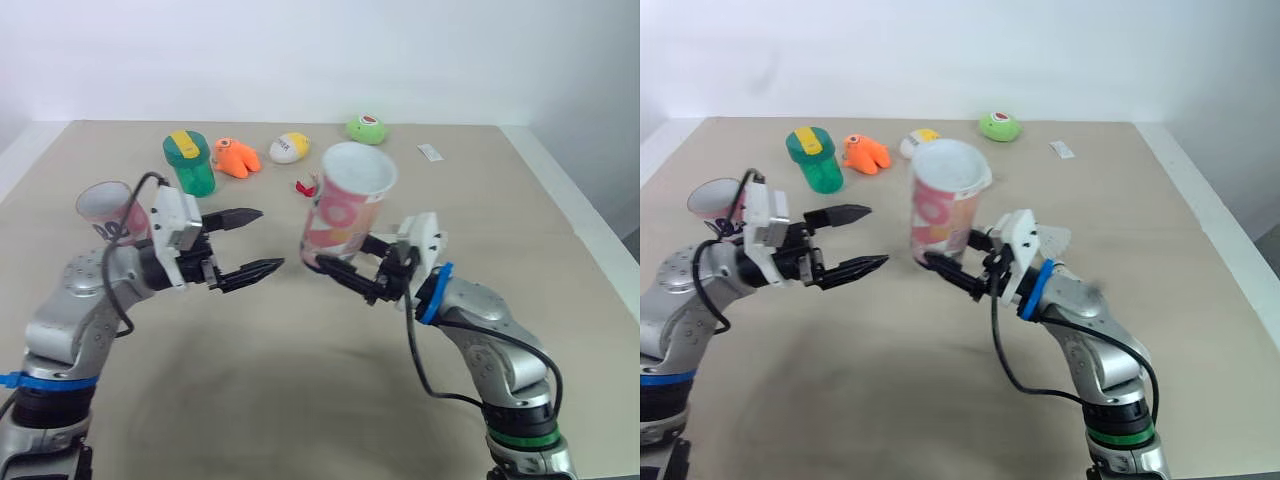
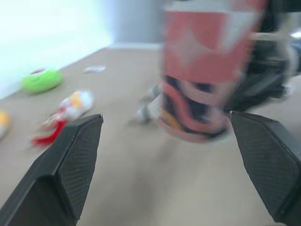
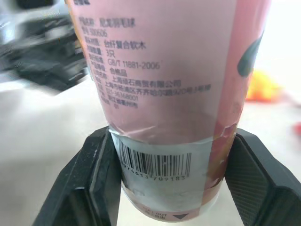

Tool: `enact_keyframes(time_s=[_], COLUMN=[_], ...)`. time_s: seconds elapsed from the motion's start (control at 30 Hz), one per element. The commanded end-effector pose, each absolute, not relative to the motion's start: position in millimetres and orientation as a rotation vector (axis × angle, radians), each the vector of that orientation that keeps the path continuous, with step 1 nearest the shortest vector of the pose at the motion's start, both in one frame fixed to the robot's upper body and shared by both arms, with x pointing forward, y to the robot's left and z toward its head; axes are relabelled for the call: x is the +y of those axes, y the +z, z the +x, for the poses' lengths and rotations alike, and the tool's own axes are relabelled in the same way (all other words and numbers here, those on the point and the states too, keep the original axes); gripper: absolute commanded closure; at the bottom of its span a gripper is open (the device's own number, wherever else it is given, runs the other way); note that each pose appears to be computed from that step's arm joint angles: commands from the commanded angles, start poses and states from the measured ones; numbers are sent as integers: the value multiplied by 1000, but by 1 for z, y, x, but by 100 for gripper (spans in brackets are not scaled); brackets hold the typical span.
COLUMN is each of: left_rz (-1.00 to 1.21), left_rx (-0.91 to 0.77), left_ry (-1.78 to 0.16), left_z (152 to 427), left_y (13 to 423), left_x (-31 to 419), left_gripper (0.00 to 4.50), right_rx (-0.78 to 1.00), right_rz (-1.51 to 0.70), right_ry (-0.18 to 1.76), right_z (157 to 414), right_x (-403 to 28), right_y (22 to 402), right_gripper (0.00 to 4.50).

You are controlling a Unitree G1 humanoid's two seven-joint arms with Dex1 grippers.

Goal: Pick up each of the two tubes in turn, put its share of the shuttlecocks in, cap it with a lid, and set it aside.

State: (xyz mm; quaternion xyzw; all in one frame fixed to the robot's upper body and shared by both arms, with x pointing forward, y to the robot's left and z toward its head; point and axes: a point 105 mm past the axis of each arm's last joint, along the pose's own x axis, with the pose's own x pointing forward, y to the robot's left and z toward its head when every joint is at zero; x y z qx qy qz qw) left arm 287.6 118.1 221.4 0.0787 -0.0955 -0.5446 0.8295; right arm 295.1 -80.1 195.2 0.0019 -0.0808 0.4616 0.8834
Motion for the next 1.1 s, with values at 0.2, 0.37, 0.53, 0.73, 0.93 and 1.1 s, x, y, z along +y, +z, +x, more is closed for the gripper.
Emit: enact_keyframes(time_s=[0.2, 0.37, 0.53, 0.73, 0.93, 1.1], left_rz=[86, 53, 73, 76, 76, 77], left_rx=[-330, -318, -328, -304, -297, -283], left_ry=[-1290, -1353, -1388, -1389, -1332, -1317], left_z=[306, 313, 308, 301, 305, 303], left_y=[230, 218, 212, 203, 201, 197], left_x=[25, -15, -34, -29, -15, -11], left_gripper=[0, 0, 0, 0, 0, 0], right_rx=[-257, -197, -138, -96, -43, -43], right_rz=[5, 12, 58, 95, 117, 121], right_ry=[254, -87, -360, -428, -442, -447], right_z=[311, 302, 293, 299, 300, 296], right_x=[-225, -304, -360, -369, -366, -368], right_y=[223, 197, 166, 135, 115, 114], right_gripper=[172, 172, 172, 172, 103, 4])
